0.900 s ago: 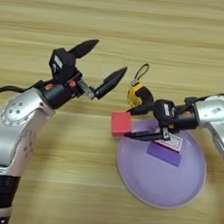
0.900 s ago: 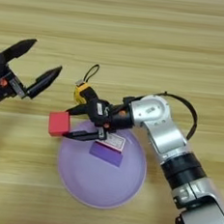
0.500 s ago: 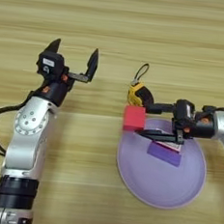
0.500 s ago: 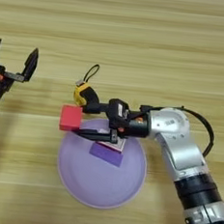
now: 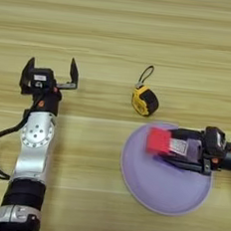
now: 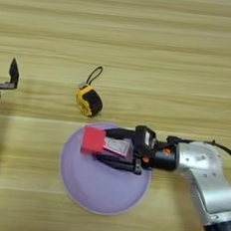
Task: Move the objects on the table
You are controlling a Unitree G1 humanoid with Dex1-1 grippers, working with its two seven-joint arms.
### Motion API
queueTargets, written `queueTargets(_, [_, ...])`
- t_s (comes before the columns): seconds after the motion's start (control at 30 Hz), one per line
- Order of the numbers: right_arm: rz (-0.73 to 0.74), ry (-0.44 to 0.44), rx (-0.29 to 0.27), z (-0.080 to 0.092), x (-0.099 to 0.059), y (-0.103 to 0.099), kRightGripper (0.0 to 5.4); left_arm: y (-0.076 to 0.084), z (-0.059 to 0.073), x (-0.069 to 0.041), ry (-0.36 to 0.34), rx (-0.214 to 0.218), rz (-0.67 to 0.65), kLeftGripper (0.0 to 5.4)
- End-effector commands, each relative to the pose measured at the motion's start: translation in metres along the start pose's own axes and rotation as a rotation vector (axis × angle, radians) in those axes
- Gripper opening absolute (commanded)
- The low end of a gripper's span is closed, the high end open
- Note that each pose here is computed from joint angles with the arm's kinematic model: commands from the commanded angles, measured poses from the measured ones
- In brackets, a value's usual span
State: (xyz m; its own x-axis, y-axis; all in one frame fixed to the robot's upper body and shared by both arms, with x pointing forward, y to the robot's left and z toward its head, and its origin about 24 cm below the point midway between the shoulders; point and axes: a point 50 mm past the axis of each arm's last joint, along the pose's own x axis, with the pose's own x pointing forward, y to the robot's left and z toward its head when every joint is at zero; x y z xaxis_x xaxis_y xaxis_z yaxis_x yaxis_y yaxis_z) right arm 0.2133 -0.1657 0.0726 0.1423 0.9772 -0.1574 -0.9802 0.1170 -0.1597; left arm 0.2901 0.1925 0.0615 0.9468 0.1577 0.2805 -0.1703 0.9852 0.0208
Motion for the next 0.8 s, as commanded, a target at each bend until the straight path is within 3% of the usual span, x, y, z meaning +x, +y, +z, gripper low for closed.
queueTargets(0.03, [0.004, 0.053, 0.047, -0.010, -0.010, 0.009, 2.33, -0.001, -0.001, 0.005, -0.014, 0.011, 0.007, 5.40])
queueTargets(0.33, [0.052, 0.149, 0.105, -0.036, -0.007, 0.023, 2.33, 0.000, -0.004, 0.007, -0.024, 0.007, 0.013, 5.40])
queueTargets(0.8, [0.116, 0.170, 0.117, -0.042, 0.001, 0.028, 2.33, -0.001, -0.007, 0.009, -0.021, 0.006, 0.002, 5.40])
